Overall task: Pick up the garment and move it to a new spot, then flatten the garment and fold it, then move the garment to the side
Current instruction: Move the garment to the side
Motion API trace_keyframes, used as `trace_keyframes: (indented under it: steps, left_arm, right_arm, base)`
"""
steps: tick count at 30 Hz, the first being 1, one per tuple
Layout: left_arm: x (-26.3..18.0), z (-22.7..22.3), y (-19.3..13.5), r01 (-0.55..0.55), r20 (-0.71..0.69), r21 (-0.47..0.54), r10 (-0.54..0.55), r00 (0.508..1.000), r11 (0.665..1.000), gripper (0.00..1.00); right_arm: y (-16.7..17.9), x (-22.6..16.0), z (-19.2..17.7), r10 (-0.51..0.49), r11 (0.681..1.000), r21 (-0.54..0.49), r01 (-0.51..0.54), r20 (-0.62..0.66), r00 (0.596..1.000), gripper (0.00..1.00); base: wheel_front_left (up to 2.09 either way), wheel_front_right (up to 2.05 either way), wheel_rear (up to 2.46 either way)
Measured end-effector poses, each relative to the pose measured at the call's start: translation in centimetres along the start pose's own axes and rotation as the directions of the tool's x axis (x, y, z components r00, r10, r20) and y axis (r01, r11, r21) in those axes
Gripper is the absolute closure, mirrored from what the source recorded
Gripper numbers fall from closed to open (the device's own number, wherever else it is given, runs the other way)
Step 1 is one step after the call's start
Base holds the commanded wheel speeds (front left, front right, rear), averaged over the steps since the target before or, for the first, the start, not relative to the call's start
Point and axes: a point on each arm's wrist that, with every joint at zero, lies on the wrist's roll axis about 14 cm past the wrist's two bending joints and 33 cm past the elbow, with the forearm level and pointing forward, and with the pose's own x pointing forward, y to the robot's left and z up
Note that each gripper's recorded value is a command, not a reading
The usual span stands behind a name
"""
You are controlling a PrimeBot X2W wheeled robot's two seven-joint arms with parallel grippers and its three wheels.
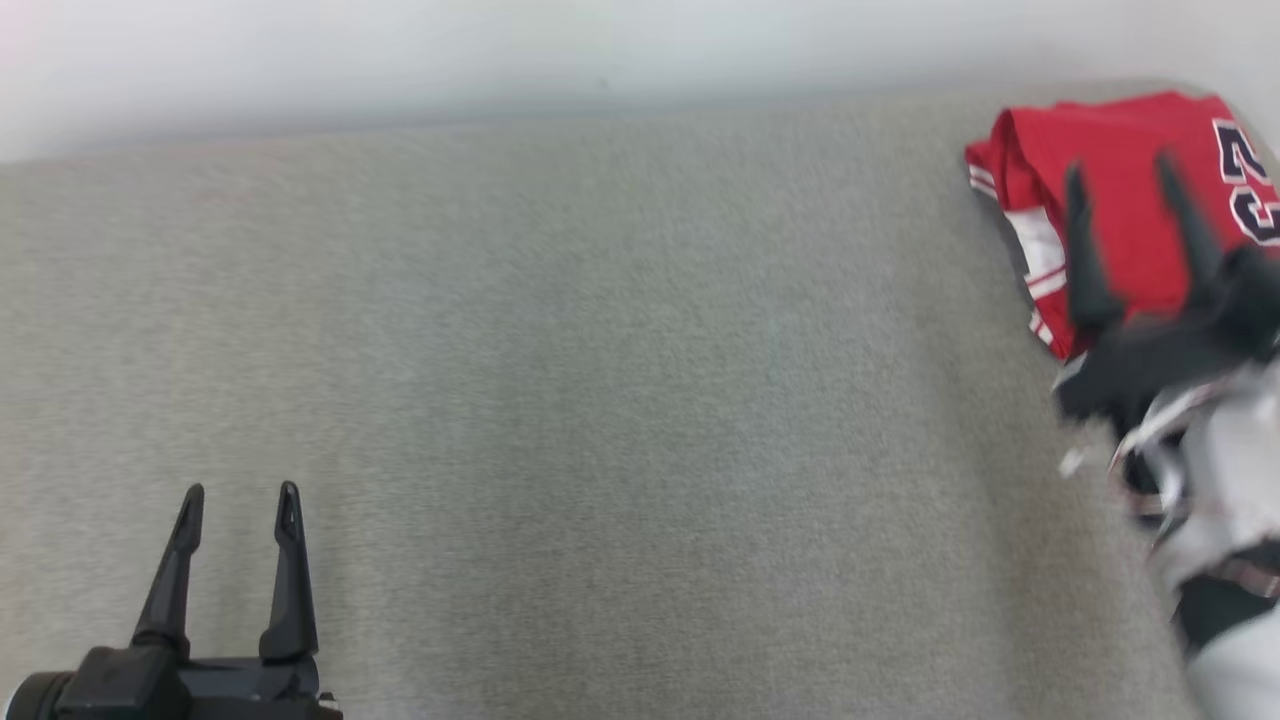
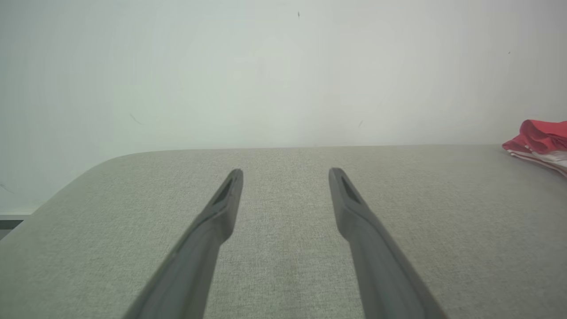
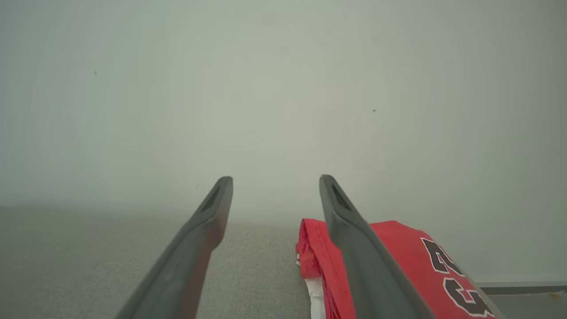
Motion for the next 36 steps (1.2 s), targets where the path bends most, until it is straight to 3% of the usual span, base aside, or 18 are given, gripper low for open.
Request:
trace_keyframes:
  steps: [8,19,36]
  left_arm:
    - [-2.6,2.0,1.3,-0.052,0.038,0.016,0.051,0.998,0.999,0.0]
    - [-5.4,3.5,2.3,-0.101,0.072,0.011,0.1,0.992,0.995,0.0]
    - [-8.0,3.4,2.7,-0.129,0.066,-0.004,0.129,0.989,0.992,0.0]
  right_arm:
    - [4.5,-5.6,-2.8,0.027,0.992,0.123,-0.021,-0.046,0.999,0.0]
    - [7.4,-10.8,-3.4,0.035,0.977,0.211,-0.019,-0.068,0.997,0.0]
    - [10.1,-15.3,-3.0,0.068,0.969,0.241,-0.047,-0.079,0.995,0.0]
  base:
    - [0.0,0.0,0.0]
    - [0.0,0.0,0.0]
    - [0.0,0.0,0.0]
